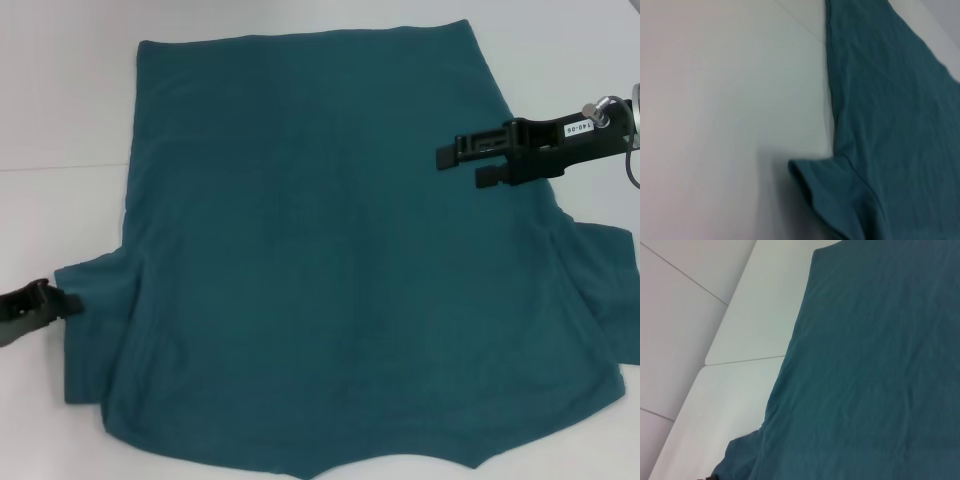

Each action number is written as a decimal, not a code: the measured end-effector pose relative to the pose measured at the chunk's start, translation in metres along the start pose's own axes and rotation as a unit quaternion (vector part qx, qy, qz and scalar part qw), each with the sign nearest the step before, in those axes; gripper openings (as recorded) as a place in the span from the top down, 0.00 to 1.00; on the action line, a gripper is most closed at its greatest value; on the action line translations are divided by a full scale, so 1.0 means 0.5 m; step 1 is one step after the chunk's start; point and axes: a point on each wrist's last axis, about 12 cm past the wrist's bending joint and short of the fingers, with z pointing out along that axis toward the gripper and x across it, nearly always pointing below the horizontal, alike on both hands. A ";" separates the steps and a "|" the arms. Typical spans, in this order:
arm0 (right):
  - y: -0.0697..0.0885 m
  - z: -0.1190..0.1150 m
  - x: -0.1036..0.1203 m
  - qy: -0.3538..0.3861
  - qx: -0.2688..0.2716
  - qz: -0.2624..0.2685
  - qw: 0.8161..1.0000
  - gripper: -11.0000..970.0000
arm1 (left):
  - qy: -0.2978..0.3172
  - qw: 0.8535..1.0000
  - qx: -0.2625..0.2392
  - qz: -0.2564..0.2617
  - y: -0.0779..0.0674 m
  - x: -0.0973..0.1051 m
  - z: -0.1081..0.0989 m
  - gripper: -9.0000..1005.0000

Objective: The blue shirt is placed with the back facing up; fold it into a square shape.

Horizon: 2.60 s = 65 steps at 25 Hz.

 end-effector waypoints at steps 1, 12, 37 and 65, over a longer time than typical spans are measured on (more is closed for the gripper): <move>0.000 0.000 0.000 0.000 0.000 0.000 1.000 0.03 | 0.002 1.000 -0.009 0.012 -0.002 -0.009 -0.003 0.99; 0.001 0.001 0.000 -0.001 0.000 -0.002 1.000 0.03 | 0.040 0.984 -0.104 0.141 -0.057 -0.076 -0.004 0.99; 0.004 0.005 0.001 0.003 0.001 -0.002 1.000 0.03 | 0.067 0.962 -0.155 0.214 -0.167 -0.144 -0.039 0.99; 0.003 0.014 0.011 0.009 -0.003 0.004 1.000 0.03 | 0.122 0.974 -0.068 0.178 -0.331 -0.085 0.148 0.99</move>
